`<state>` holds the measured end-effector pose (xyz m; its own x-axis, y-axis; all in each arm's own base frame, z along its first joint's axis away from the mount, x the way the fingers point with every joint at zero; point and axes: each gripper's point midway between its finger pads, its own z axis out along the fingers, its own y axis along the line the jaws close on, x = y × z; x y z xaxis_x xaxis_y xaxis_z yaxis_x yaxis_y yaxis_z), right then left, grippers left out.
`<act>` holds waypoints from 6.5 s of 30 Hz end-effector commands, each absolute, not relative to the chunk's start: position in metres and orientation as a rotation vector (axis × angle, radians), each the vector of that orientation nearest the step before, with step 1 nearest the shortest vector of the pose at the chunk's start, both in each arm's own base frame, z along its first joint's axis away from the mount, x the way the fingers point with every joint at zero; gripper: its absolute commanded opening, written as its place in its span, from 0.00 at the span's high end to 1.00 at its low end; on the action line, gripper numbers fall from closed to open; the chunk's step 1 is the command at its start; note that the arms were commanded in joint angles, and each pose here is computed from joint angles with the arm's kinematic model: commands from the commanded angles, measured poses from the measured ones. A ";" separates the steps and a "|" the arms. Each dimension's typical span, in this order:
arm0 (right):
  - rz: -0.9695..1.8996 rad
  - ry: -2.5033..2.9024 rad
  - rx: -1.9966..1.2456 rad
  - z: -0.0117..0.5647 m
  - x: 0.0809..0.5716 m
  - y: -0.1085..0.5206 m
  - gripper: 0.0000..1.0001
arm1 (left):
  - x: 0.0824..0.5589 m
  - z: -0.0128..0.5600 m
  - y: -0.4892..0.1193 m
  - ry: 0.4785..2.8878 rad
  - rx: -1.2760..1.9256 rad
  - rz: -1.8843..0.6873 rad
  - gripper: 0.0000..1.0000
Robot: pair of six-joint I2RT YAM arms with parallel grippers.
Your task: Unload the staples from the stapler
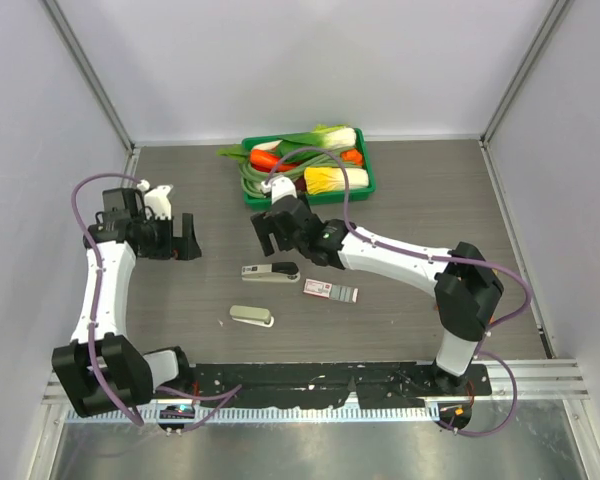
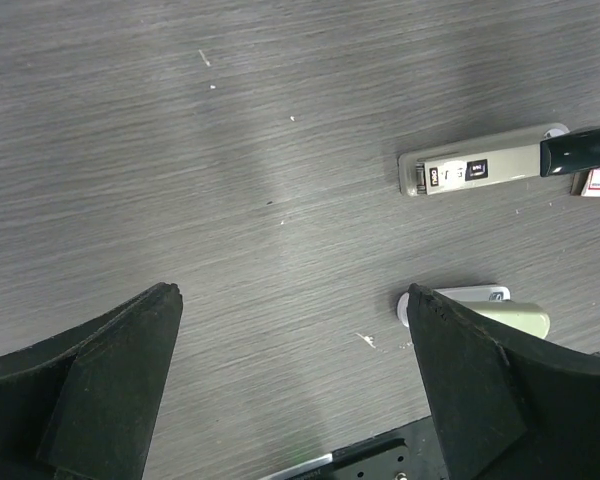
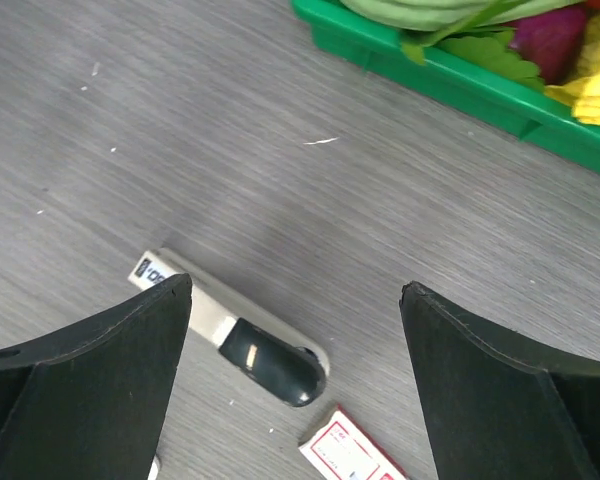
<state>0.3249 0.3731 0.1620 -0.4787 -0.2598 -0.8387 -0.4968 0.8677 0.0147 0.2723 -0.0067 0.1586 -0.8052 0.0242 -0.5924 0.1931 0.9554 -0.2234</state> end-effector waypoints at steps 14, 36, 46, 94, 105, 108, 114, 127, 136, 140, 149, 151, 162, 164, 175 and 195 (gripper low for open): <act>0.452 1.993 -1.046 0.136 0.255 0.434 0.09 | 0.252 0.171 0.030 2.482 -0.097 -0.527 0.00; 0.430 1.890 -1.388 0.108 0.195 0.449 0.14 | 0.239 0.159 0.025 2.494 -0.087 -0.518 0.00; 0.446 1.917 -1.413 0.096 0.175 0.445 0.23 | 0.233 0.161 0.026 2.479 -0.055 -0.473 0.00; 0.786 1.909 -0.556 0.191 0.207 0.450 0.99 | 0.232 0.180 -0.064 2.335 0.408 -0.664 0.00; 1.001 1.897 -0.356 0.210 0.207 0.432 0.99 | 0.213 0.173 -0.095 2.302 0.741 -0.696 0.30; 1.067 1.903 -0.310 0.211 0.207 0.429 0.99 | 0.209 0.167 -0.105 2.276 0.851 -0.678 0.26; 1.124 1.909 -0.292 0.208 0.204 0.429 0.99 | 0.210 0.146 -0.112 2.292 0.981 -0.592 0.21; 1.224 1.925 -0.276 0.200 0.193 0.433 0.99 | 0.219 0.125 -0.107 2.168 1.135 -0.478 0.34; 1.281 1.937 -0.269 0.196 0.188 0.439 0.99 | 0.200 0.118 -0.116 2.144 1.204 -0.589 0.31; 1.297 1.941 -0.268 0.194 0.186 0.441 0.99 | 0.197 0.114 -0.115 2.157 1.206 -0.593 0.33; 1.325 1.978 -0.295 0.183 0.179 0.447 0.99 | 0.206 0.111 -0.111 2.155 1.184 -0.544 0.62; 1.325 1.990 -0.308 0.179 0.176 0.445 0.99 | 0.212 0.105 -0.105 2.166 1.173 -0.481 0.69; 1.279 2.069 -0.396 0.156 0.160 0.427 0.99 | 0.230 0.073 -0.070 2.182 1.225 -0.118 0.86; 1.275 2.075 -0.402 0.154 0.158 0.424 0.99 | 0.226 0.065 -0.069 2.187 1.251 -0.093 0.86; 1.222 2.067 -0.575 0.144 0.143 0.413 0.99 | 0.239 0.041 -0.045 2.151 1.287 0.187 0.90; 0.801 2.066 -1.003 0.108 0.137 0.379 0.99 | 0.258 0.059 -0.030 2.066 1.174 0.441 0.98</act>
